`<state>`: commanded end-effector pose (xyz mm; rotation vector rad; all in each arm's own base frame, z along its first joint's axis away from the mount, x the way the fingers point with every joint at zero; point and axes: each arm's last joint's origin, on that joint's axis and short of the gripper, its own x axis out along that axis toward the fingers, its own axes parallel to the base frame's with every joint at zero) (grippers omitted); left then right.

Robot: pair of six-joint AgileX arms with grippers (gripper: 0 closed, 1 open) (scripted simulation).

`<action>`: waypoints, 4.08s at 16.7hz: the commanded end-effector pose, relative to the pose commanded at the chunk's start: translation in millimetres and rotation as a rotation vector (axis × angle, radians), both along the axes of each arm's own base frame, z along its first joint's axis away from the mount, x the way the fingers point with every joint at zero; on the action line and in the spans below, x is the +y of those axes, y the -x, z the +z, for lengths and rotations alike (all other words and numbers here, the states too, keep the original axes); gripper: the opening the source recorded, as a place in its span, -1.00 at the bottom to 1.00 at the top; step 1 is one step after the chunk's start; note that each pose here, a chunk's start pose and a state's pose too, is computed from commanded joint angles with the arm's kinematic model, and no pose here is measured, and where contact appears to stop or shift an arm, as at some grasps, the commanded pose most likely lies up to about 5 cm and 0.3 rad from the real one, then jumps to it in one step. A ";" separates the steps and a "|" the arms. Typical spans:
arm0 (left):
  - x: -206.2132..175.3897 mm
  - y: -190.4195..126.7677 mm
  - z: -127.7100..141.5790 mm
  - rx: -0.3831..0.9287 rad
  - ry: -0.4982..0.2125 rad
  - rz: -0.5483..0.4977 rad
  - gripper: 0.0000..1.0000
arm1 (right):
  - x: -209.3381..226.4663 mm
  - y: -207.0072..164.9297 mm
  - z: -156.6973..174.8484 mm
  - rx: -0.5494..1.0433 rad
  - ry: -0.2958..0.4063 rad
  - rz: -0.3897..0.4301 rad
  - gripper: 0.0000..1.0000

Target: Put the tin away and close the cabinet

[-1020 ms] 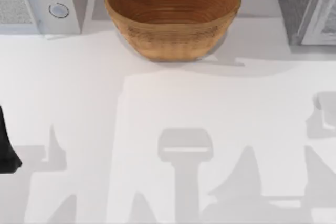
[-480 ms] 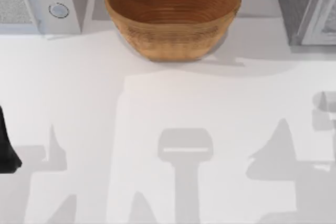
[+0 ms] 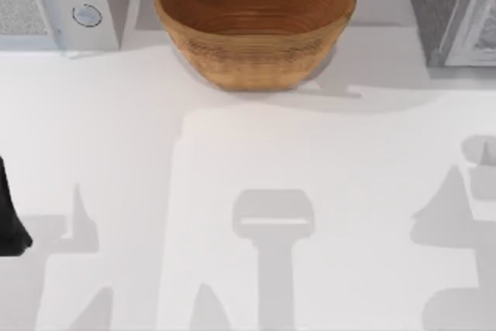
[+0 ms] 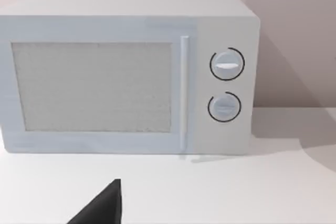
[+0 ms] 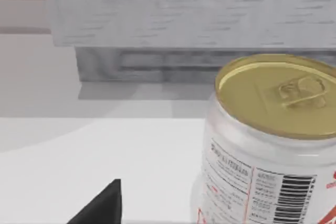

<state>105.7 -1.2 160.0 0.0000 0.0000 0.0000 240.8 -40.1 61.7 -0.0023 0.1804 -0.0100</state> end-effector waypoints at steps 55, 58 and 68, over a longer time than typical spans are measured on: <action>0.0 0.0 0.0 0.000 0.000 0.000 1.00 | -5.3 -72.1 25.8 0.003 -0.003 -0.002 -1.00; 0.0 0.0 0.0 0.000 0.000 0.000 1.00 | -5.2 -70.2 62.0 0.033 -0.007 -0.004 -1.00; 0.0 0.0 0.0 0.000 0.000 0.000 1.00 | -3.1 -57.7 123.1 0.014 -0.005 -0.003 -1.00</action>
